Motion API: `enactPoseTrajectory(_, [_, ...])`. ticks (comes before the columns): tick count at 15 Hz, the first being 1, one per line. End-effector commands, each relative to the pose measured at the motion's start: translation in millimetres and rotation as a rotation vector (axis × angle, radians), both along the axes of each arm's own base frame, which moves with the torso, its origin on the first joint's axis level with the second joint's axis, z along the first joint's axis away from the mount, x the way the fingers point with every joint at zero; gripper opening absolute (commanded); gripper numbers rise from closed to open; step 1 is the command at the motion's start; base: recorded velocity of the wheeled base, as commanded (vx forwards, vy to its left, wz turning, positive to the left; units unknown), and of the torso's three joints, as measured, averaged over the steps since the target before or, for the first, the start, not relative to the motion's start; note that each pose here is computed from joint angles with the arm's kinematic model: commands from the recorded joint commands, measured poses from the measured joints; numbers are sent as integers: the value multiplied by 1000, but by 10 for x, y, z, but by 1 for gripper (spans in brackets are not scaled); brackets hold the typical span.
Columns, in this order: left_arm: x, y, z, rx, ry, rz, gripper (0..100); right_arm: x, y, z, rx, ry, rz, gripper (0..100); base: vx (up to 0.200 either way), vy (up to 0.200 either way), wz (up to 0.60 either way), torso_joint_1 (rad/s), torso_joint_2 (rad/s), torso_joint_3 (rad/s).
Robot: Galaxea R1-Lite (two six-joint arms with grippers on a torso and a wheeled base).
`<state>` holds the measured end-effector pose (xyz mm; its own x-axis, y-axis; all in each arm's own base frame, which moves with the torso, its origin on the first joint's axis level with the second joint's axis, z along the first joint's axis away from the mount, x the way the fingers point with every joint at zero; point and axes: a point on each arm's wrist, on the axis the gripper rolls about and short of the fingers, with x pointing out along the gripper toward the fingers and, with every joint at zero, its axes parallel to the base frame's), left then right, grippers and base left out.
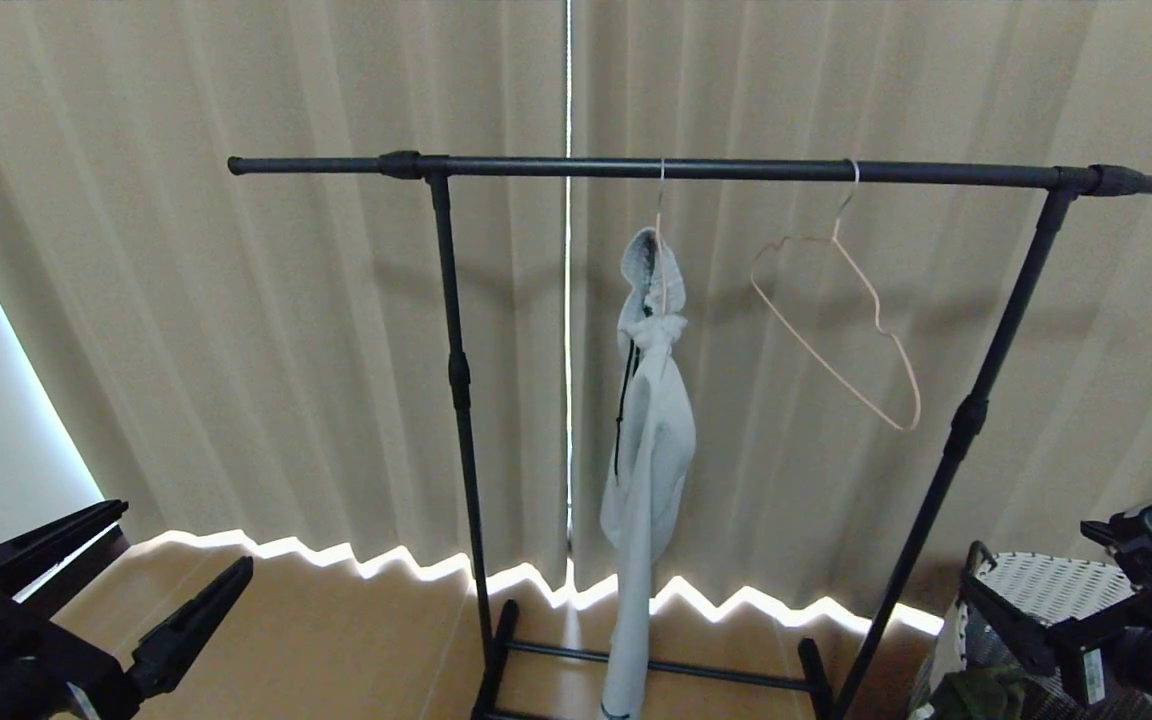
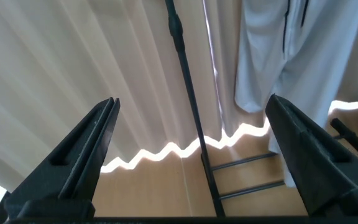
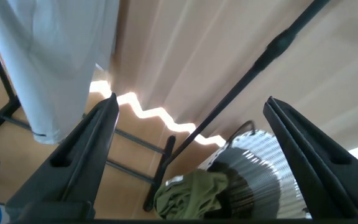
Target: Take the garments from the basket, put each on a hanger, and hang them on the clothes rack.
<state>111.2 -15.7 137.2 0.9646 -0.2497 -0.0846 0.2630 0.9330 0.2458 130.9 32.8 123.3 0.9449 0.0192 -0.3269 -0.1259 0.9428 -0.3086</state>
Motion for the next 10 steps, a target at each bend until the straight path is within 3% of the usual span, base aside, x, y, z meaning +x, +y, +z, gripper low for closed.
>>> enactPoseTrajectory(1, [-1,0,1,-1,-1,1,100,1,2,-4,-1,2,2,100,0,0,0,-227,496,266])
enactPoseTrajectory(10, [-74,10,58,-9,-52,1,100,-38,-12,-73,-36,31,8,100,0,0,0,-208,474,264])
